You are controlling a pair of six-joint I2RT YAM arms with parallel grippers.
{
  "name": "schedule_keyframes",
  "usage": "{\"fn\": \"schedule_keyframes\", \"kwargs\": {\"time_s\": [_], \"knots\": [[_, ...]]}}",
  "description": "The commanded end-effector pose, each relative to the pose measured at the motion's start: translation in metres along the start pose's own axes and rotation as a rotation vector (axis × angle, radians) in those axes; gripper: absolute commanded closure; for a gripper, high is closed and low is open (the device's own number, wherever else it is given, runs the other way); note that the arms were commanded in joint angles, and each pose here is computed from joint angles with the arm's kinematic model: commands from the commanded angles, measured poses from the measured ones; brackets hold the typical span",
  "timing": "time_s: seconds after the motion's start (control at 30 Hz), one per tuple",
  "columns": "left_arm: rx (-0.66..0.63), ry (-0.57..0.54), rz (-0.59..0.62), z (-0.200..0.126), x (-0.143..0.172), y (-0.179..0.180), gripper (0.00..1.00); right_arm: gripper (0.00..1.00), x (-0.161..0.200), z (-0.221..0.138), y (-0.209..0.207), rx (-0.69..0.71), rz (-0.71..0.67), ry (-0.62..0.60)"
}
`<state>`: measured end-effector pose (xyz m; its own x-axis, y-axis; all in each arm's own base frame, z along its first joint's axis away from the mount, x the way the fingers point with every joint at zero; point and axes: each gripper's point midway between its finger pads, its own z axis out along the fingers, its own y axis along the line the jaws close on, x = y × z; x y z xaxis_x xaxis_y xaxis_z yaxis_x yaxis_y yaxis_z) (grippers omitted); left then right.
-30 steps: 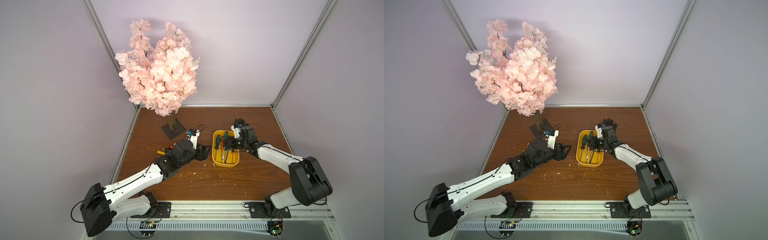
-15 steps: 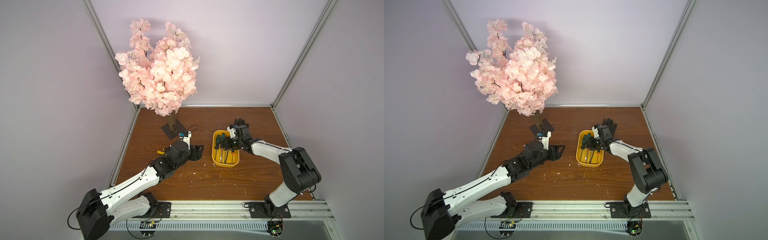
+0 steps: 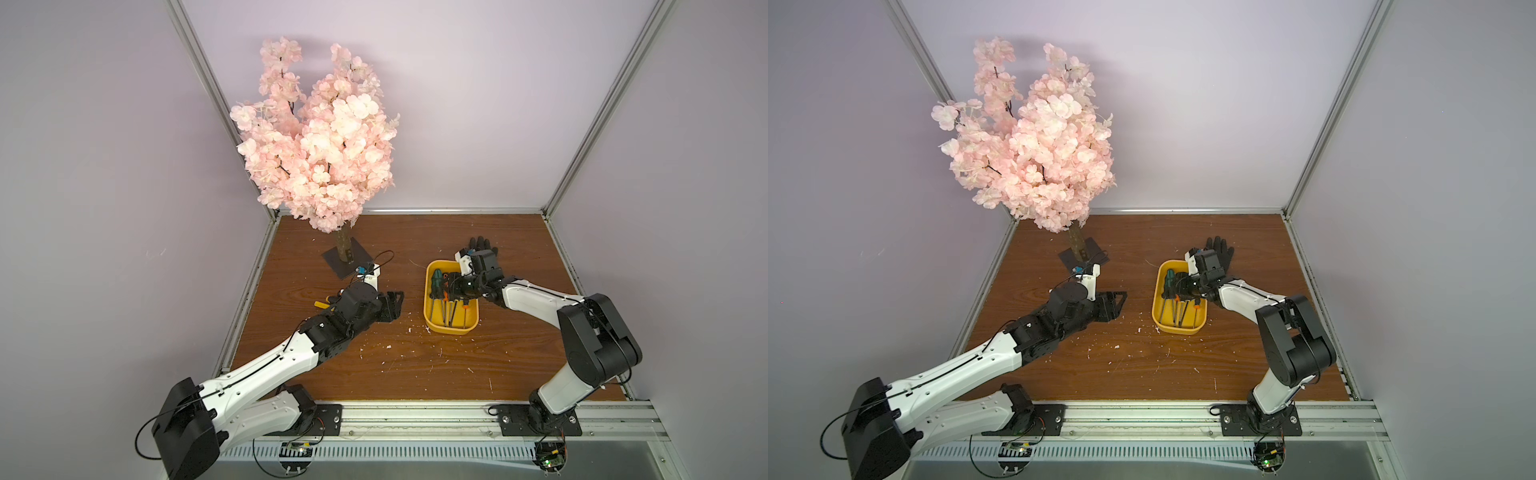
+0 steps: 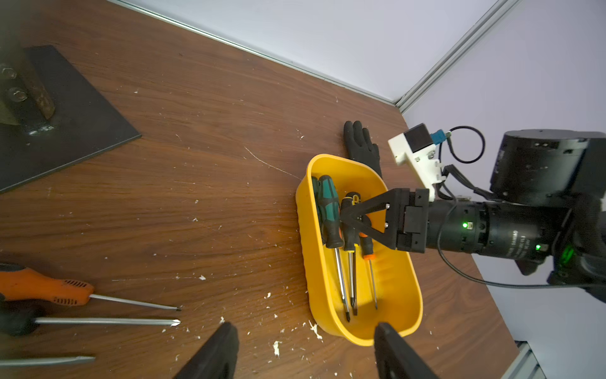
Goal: Put the screwdriver on the desktop into the storage box
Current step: Place the screwdriver in the storage box, then pick up the screwdriver from the center of the board.
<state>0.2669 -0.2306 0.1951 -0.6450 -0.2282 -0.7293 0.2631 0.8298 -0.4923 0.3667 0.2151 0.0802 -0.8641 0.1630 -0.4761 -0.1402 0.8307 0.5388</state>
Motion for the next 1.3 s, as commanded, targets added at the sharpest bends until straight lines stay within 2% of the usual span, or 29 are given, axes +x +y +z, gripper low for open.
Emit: {"fn": "schedule_keyframes", "kwargs": {"time_s": [0.0,0.13,0.33,0.5,0.67,0.87,1.1,1.27], "knots": [[-0.048,-0.008,-0.015,-0.002,-0.003,0.010,0.33,0.60,-0.024,-0.019,0.020,-0.026,-0.044,-0.075],[-0.091,-0.003,-0.030,-0.001,-0.002,0.018,0.36,0.60,-0.032,-0.033,0.029,-0.038,-0.065,-0.109],[-0.243,0.053,-0.117,0.004,0.014,0.056,0.42,0.60,-0.036,-0.062,0.037,-0.041,-0.106,-0.162],[-0.328,0.083,-0.218,0.006,0.022,0.083,0.49,0.60,-0.031,-0.082,0.036,-0.025,-0.129,-0.190],[-0.421,0.106,-0.333,0.009,0.027,0.110,0.49,0.59,-0.027,-0.096,0.036,-0.023,-0.139,-0.214],[-0.459,0.140,-0.423,0.022,0.024,0.122,0.52,0.58,-0.024,-0.103,0.033,-0.019,-0.137,-0.231],[-0.530,0.171,-0.455,0.038,0.018,0.140,0.58,0.57,-0.017,-0.104,0.028,-0.015,-0.127,-0.235],[-0.565,0.249,-0.500,0.052,0.029,0.153,0.62,0.57,-0.015,-0.106,0.021,0.002,-0.117,-0.247]]}}
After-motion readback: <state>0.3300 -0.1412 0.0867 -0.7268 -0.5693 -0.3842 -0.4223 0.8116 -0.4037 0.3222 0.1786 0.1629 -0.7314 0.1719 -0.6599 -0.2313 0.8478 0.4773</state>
